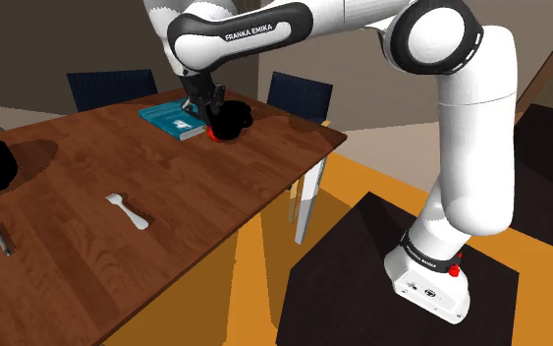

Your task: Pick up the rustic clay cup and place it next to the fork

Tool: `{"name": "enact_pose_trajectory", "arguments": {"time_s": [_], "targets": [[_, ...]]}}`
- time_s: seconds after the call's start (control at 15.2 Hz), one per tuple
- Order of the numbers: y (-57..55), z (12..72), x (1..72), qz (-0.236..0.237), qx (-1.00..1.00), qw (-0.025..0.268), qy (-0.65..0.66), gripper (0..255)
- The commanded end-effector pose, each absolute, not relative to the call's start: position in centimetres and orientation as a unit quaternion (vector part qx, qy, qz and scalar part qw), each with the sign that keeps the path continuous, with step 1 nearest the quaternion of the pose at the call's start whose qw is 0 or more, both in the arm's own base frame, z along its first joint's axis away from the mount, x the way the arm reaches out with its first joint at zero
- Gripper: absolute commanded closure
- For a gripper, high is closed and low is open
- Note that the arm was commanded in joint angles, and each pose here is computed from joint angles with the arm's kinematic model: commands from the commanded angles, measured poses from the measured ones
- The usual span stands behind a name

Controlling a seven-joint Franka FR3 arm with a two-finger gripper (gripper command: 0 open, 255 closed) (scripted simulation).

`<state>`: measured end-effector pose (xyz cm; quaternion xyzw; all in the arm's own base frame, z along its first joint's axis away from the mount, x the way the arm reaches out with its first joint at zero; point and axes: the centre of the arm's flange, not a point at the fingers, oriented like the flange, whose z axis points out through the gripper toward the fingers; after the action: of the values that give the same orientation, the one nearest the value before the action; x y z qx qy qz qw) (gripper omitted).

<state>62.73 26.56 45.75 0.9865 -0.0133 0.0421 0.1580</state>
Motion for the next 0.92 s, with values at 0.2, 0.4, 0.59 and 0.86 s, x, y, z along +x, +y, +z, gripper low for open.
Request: {"name": "enact_pose_trajectory", "arguments": {"time_s": [0.2, 0.4, 0.59, 0.86], "targets": [[32.8, 44.9, 64.1, 0.043, 0.986, 0.158, -0.014, 255], [36.5, 43.7, 65.0, 0.043, 0.986, 0.158, -0.014, 255], [36.5, 42.1, 65.0, 0.043, 0.986, 0.158, -0.014, 255], [36.5, 40.0, 65.0, 0.043, 0.986, 0.158, -0.014, 255]]}}
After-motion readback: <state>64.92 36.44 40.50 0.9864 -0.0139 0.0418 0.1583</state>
